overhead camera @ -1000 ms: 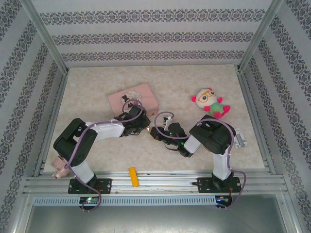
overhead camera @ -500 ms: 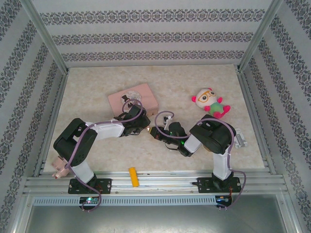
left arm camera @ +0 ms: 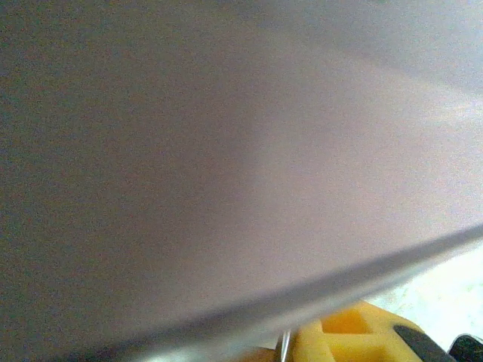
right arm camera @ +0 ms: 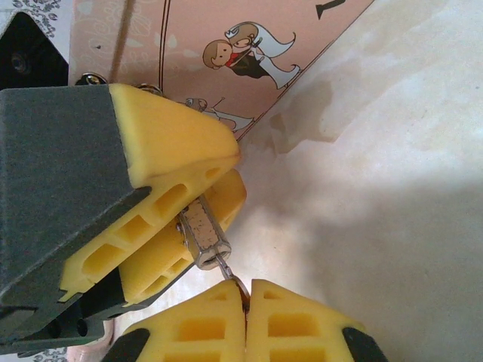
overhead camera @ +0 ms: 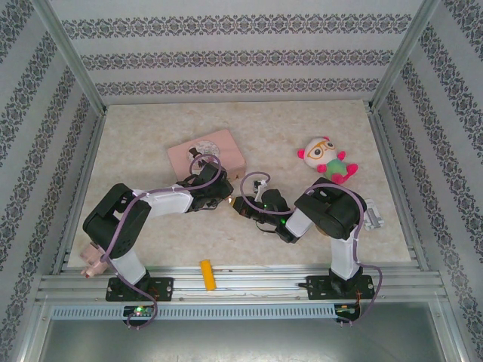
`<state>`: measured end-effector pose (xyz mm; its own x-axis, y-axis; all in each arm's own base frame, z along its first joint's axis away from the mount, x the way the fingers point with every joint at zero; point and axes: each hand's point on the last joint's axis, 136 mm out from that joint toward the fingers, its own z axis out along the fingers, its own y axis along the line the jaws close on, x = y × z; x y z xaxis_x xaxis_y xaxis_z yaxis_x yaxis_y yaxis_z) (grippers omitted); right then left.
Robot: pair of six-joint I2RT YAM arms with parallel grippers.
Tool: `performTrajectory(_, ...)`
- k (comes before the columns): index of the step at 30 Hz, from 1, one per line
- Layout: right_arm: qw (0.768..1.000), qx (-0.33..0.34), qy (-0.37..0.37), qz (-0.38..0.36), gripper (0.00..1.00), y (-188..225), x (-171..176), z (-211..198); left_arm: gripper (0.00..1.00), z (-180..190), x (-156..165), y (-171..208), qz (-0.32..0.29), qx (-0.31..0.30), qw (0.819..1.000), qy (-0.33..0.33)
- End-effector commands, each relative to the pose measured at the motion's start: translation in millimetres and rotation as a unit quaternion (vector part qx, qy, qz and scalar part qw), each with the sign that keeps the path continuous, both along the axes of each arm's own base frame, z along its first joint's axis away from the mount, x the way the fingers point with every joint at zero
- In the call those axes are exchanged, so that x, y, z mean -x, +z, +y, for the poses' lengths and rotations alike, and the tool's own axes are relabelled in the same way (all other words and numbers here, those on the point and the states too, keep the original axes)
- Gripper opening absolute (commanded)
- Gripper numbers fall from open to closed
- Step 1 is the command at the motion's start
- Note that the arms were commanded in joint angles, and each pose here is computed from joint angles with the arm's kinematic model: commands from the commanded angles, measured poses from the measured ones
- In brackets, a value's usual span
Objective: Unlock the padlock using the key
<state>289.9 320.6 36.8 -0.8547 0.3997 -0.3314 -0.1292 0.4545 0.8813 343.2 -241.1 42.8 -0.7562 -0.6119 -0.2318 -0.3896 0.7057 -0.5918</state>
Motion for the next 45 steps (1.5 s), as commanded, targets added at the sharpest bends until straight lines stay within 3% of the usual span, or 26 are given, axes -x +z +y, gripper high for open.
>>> performTrajectory(1,0.997,-0.005,-0.07,-0.017,0.0,8,-34,-19,0.21,-15,4,19,-0.005,0.048,0.999,-0.015)
performTrajectory(45,0.997,-0.023,-0.068,-0.02,0.0,19,-41,-14,0.21,-25,3,27,-0.013,0.054,0.998,-0.041)
